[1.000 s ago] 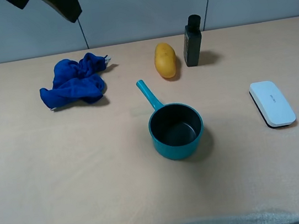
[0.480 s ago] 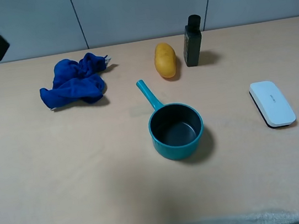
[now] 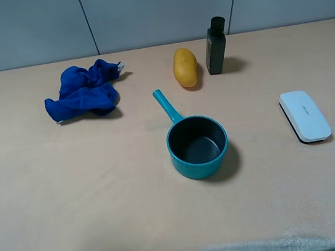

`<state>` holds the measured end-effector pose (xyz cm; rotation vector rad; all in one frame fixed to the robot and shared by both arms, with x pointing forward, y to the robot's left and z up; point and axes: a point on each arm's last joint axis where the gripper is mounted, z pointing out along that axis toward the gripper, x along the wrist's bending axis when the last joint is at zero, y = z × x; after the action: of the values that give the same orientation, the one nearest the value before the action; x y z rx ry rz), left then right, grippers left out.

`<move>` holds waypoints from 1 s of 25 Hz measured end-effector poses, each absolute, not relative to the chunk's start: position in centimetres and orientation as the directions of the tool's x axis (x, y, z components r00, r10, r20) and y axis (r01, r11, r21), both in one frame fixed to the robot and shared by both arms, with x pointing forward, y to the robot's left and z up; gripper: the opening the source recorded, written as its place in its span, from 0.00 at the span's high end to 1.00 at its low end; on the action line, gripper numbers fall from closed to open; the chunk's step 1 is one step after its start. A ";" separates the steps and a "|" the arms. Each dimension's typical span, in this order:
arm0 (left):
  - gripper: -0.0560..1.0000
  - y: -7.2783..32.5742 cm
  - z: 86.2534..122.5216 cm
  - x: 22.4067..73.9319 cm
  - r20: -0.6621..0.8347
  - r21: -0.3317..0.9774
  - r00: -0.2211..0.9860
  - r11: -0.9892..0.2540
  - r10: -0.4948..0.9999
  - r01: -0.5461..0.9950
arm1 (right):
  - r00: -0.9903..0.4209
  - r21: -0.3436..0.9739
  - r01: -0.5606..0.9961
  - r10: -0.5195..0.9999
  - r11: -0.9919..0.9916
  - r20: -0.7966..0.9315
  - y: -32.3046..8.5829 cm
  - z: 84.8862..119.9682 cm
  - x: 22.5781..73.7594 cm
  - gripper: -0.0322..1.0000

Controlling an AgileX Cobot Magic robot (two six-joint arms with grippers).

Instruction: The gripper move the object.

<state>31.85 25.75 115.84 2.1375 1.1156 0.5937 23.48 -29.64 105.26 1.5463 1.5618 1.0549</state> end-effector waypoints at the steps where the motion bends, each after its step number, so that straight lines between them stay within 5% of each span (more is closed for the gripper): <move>1: 0.05 26.1 115.8 31.3 0.094 0.730 0.534 -0.422 0.840 0.537 | -0.053 0.899 0.436 0.996 -0.039 0.069 -29.6 105.3 23.5 0.30; 25: 0.05 30.0 105.7 24.3 0.059 0.848 0.084 -0.095 0.995 0.521 | -0.053 0.899 0.436 0.996 -0.039 0.069 -29.6 105.3 23.5 0.30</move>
<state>24.35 30.03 105.70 1.6990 1.5104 0.9057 23.48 -29.64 105.26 1.5463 1.5618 1.0549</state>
